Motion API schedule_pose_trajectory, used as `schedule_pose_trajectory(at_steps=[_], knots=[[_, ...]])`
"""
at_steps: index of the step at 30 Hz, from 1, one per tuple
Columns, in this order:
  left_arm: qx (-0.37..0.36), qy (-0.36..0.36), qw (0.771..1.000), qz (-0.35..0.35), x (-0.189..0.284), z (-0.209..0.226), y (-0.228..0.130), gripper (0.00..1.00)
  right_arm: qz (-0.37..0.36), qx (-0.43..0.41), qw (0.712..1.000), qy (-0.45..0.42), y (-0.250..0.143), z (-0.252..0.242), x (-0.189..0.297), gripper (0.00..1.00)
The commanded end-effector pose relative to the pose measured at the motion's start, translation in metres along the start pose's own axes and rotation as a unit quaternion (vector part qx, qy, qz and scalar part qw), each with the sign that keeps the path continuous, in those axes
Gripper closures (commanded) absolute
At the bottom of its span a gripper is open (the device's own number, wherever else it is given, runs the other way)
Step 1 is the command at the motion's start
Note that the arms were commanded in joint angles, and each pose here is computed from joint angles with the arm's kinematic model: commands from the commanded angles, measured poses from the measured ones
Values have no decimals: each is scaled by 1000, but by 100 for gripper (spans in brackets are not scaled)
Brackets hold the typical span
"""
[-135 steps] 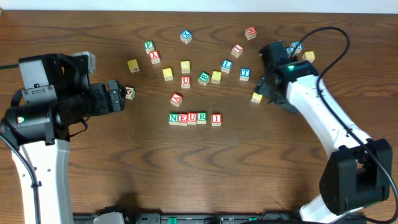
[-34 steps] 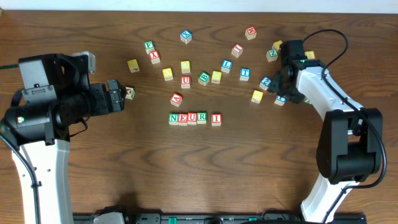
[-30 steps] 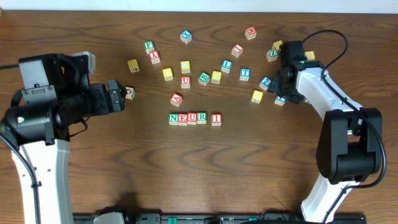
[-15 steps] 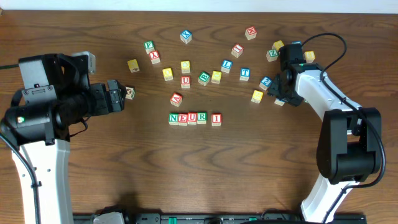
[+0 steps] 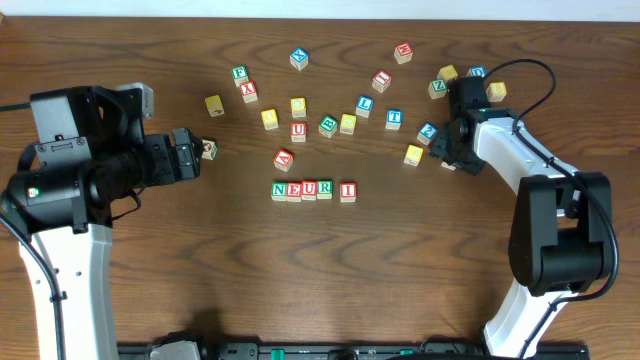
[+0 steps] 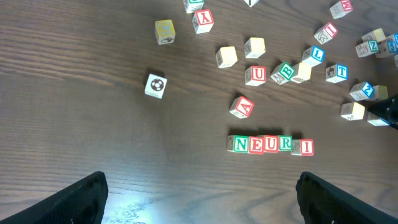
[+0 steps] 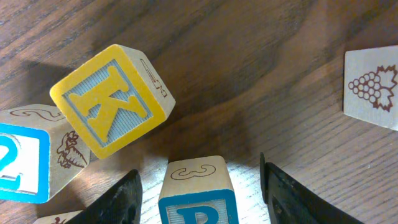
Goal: Spell out NEURIPS
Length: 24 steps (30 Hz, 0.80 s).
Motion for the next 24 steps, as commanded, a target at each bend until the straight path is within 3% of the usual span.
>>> schedule_pose_trajectory(at_steps=[1, 2, 9, 24], knots=[[-6, -3, 1000, -9, 5, -2, 3, 5, 2, -2, 1000, -4, -4, 1, -3, 47], [-6, -3, 1000, -9, 5, -2, 3, 5, 2, -2, 1000, -4, -4, 1, -3, 54], [-6, -3, 1000, -9, 5, -2, 3, 5, 1, -2, 1000, -3, -3, 2, -3, 71], [-6, -3, 1000, -9, 5, -2, 3, 5, 7, -1, 1000, 5, -2, 4, 1, 78]])
Point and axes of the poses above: each gripper's point midway between its finger pads, its own x axis back along the fingers, its own z axis along the line the jaws close on, y = z × x, the point moved 5 cm from there along x, back along the fingers, and after that the axes turned 1 degree about x, right-handed, at the moved point
